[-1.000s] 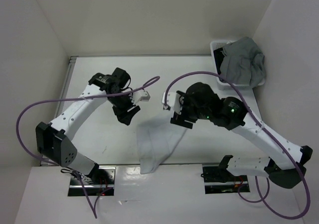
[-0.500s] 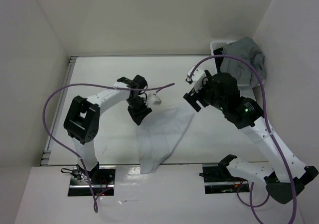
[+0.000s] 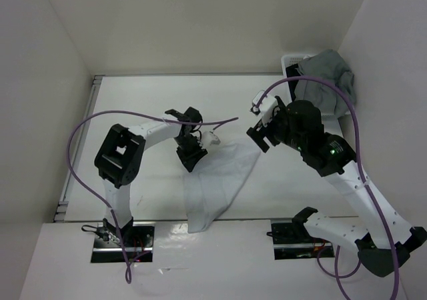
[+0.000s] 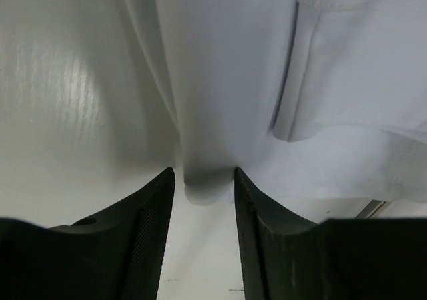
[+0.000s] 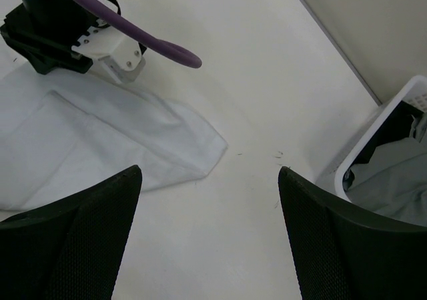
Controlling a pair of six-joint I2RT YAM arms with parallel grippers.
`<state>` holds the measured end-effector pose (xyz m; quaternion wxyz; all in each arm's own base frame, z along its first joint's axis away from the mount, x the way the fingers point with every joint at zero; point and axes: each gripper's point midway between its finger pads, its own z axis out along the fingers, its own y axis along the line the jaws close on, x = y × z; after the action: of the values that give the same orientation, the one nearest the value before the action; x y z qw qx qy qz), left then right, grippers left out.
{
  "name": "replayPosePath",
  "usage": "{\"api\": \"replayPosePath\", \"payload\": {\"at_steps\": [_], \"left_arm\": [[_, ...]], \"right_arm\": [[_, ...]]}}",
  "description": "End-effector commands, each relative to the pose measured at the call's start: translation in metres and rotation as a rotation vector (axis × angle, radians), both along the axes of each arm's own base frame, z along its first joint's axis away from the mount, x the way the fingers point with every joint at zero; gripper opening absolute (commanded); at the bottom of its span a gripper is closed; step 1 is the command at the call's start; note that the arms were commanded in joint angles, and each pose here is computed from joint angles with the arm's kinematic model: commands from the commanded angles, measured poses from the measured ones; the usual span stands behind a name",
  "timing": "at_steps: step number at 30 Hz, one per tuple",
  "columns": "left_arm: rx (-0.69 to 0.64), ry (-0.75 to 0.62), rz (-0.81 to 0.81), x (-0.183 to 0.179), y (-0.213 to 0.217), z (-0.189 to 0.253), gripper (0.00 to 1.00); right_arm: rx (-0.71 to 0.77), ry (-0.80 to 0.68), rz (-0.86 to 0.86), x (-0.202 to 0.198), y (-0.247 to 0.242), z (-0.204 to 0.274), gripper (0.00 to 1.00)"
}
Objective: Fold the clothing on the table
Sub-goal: Flatten the skirt out
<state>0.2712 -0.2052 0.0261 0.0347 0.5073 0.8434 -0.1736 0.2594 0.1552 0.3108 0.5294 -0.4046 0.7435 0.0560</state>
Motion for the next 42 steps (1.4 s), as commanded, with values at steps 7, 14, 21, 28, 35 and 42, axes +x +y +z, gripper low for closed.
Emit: {"api": "replayPosePath", "payload": {"at_steps": [7, 14, 21, 28, 35, 42], "left_arm": [[-0.001, 0.113, -0.036, -0.023, -0.013, -0.033, 0.0], [-0.069, -0.105, 0.202, 0.076, 0.009, 0.012, 0.0], [-0.051, -0.24, 0.396, 0.138, 0.048, 0.041, 0.0], [-0.018, -0.22, 0.55, 0.162, 0.075, 0.024, 0.0], [0.054, -0.207, 0.596, 0.162, 0.095, 0.003, 0.32], [-0.036, -0.345, 0.642, 0.172, 0.126, 0.086, 0.95]], "right_arm": [[0.054, -0.035, 0.0, 0.006, 0.006, 0.011, 0.87], [0.049, -0.028, -0.009, 0.008, 0.004, 0.007, 0.87], [0.041, -0.022, -0.017, 0.007, 0.001, 0.001, 0.87], [0.039, -0.011, -0.009, 0.006, 0.002, -0.003, 0.87], [0.037, -0.001, -0.001, 0.006, 0.005, -0.006, 0.87], [0.036, 0.028, 0.029, 0.008, 0.013, -0.01, 0.87]]}}
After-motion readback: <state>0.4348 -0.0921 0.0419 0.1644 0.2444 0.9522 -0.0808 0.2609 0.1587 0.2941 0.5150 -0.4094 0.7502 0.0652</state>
